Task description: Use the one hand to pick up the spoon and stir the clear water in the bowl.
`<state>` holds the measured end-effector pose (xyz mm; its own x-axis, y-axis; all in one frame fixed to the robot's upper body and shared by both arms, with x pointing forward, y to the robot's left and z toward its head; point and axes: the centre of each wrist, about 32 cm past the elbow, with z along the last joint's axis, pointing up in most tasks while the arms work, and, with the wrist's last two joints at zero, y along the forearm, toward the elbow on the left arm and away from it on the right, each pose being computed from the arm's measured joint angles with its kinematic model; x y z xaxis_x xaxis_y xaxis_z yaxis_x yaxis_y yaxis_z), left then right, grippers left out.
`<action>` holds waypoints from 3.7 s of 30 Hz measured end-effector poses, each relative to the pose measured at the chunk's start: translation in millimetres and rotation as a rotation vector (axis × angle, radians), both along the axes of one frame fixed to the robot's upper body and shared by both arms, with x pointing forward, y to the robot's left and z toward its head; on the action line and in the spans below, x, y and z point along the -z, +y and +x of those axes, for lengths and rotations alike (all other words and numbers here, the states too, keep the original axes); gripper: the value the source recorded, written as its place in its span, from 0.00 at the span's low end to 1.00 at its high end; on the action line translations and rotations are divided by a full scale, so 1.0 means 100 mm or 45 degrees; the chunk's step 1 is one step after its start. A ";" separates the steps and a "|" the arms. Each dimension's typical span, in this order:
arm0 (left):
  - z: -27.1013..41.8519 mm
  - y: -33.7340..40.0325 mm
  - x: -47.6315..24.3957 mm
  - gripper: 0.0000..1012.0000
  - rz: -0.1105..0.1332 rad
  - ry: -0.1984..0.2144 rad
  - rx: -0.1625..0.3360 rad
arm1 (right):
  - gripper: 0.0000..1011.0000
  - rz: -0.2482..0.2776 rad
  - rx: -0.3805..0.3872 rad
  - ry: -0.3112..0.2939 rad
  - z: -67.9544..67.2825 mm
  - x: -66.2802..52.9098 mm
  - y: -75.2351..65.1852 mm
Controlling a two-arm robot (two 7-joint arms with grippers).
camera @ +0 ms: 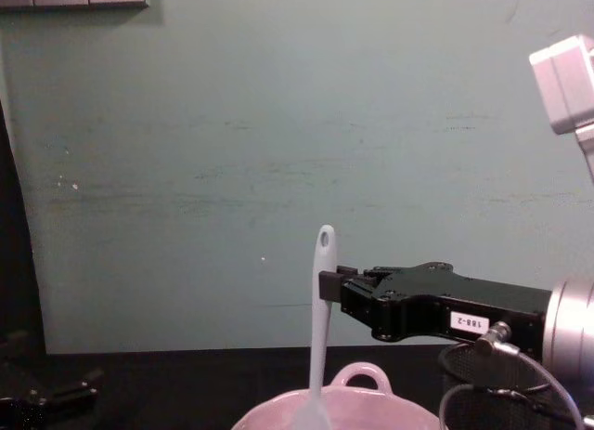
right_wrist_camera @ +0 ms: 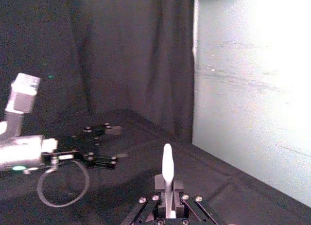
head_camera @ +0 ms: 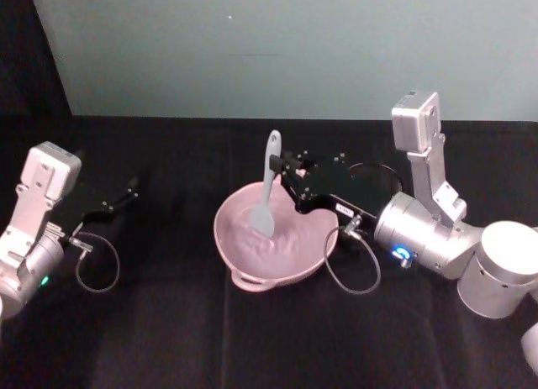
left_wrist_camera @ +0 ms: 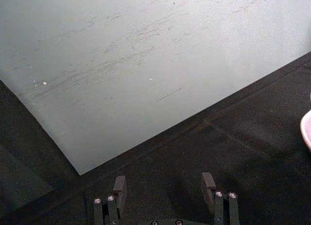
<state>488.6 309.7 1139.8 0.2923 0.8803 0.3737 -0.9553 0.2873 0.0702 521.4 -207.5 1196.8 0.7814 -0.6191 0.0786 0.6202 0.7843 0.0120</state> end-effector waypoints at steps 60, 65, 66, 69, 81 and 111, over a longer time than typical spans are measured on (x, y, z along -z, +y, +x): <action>0.000 0.000 0.000 1.00 0.000 0.000 0.000 | 0.10 -0.059 0.088 -0.061 0.08 0.02 -0.17; 0.000 0.000 0.000 1.00 0.000 0.000 0.000 | 0.10 -0.071 0.081 -0.049 -0.01 -0.02 -0.26; 0.000 0.000 0.000 1.00 0.000 0.000 0.000 | 0.10 -0.069 0.070 -0.042 -0.05 -0.03 -0.28; 0.000 0.000 0.000 1.00 0.000 0.000 0.000 | 0.10 -0.061 0.051 -0.029 -0.13 -0.05 -0.29; 0.000 0.000 0.000 1.00 0.000 0.000 0.000 | 0.10 0.023 -0.036 0.014 -0.33 -0.03 -0.12; 0.000 0.000 0.000 1.00 0.000 0.000 0.000 | 0.10 0.015 0.171 -0.025 -0.17 0.08 -0.26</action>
<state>488.6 309.7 1139.8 0.2923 0.8803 0.3738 -0.9553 0.2873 0.0703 504.4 -233.4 1188.6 0.6900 -0.7189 0.0849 0.7190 0.6941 0.0340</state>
